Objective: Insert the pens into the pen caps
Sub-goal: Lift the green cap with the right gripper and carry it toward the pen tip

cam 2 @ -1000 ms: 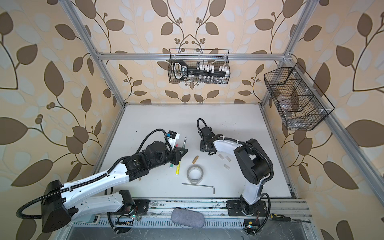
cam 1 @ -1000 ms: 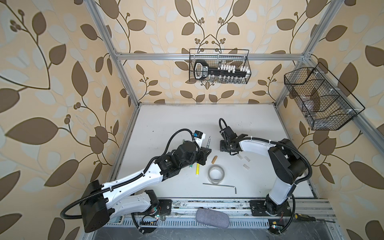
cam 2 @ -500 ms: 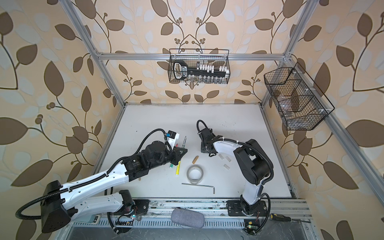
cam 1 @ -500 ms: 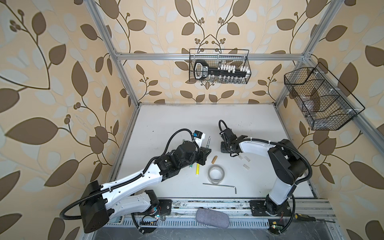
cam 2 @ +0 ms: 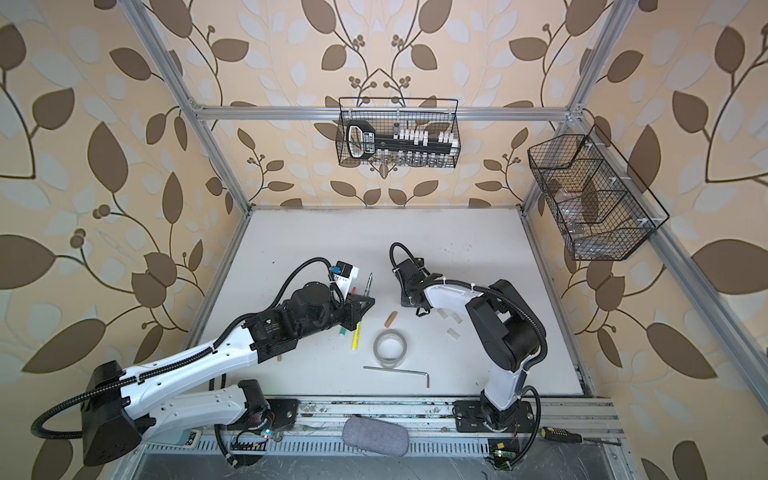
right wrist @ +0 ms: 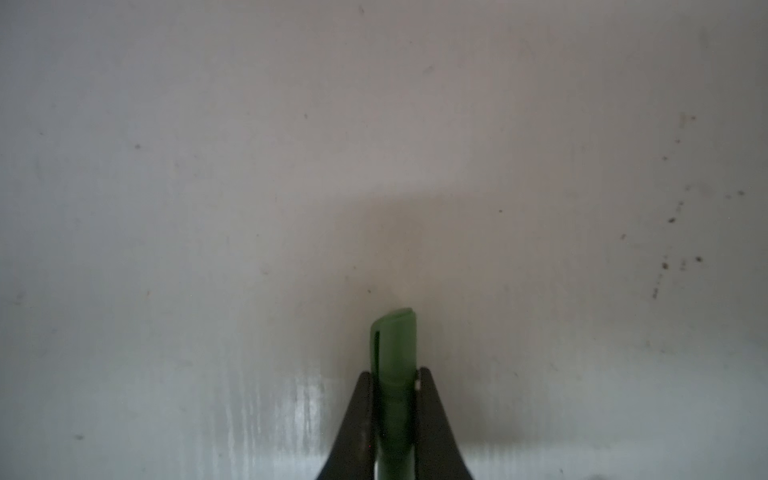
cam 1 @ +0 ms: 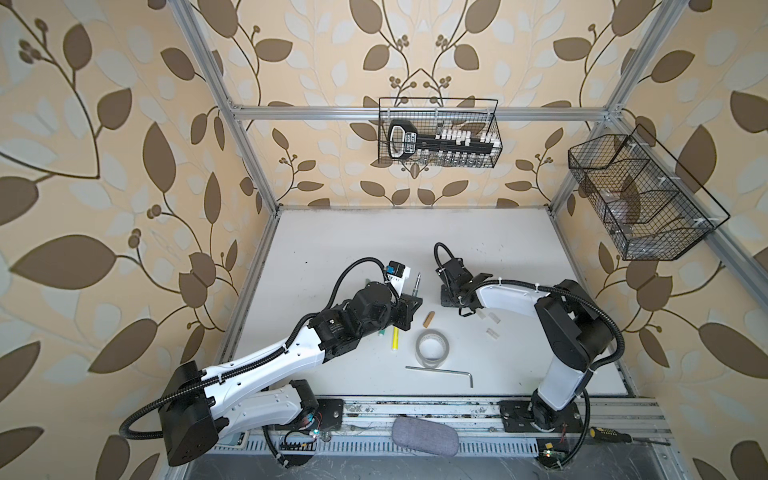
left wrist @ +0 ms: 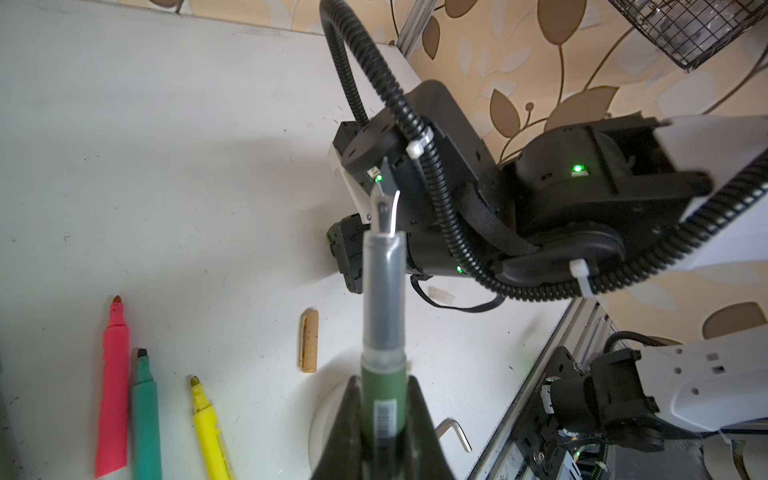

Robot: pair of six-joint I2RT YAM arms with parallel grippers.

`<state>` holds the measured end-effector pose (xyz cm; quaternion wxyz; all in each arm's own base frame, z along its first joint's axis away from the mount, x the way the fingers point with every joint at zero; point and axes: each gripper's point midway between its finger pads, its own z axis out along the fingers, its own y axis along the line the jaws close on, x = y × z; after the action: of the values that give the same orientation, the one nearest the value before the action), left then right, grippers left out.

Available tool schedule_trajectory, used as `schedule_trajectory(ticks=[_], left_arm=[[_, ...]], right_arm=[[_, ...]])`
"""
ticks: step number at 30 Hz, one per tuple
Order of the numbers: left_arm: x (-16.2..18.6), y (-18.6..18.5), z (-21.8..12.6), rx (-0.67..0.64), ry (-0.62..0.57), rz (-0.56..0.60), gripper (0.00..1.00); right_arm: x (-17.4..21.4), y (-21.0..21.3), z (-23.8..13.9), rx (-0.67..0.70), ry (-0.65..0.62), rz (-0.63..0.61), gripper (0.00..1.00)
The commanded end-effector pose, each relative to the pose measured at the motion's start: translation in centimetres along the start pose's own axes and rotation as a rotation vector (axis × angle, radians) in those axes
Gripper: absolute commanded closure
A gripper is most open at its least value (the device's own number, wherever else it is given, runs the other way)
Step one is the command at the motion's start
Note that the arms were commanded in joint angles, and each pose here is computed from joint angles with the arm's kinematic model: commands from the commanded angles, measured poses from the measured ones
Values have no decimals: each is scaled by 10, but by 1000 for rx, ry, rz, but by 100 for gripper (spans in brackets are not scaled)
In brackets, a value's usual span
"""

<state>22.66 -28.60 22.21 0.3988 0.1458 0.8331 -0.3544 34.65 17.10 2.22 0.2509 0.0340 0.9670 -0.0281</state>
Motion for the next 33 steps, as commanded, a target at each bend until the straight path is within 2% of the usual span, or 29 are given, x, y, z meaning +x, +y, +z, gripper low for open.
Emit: schedule_trajectory(ticks=[1,9,16,22,27,33], left_arm=[[-12,-5,-4,14,-34,8,100],[-12,-4,-5,15,-40,8,100],[-10,-5,2,23,-36,3,100],[-1,-2,30,21,-7,-38,100],[12,1,64,6,59,-79,100],[18,9,85,-33,82,-132,100]], right_arm=[[10,-15,-4,114,9,-26,100],[-1,-1,-23,0,-53,29,100],[-9,-5,-34,-139,-79,158,100],[-8,-11,-23,-248,-55,277,100],[-9,-10,-18,-279,-47,314,100],[-18,-12,-25,-299,-75,346,100]])
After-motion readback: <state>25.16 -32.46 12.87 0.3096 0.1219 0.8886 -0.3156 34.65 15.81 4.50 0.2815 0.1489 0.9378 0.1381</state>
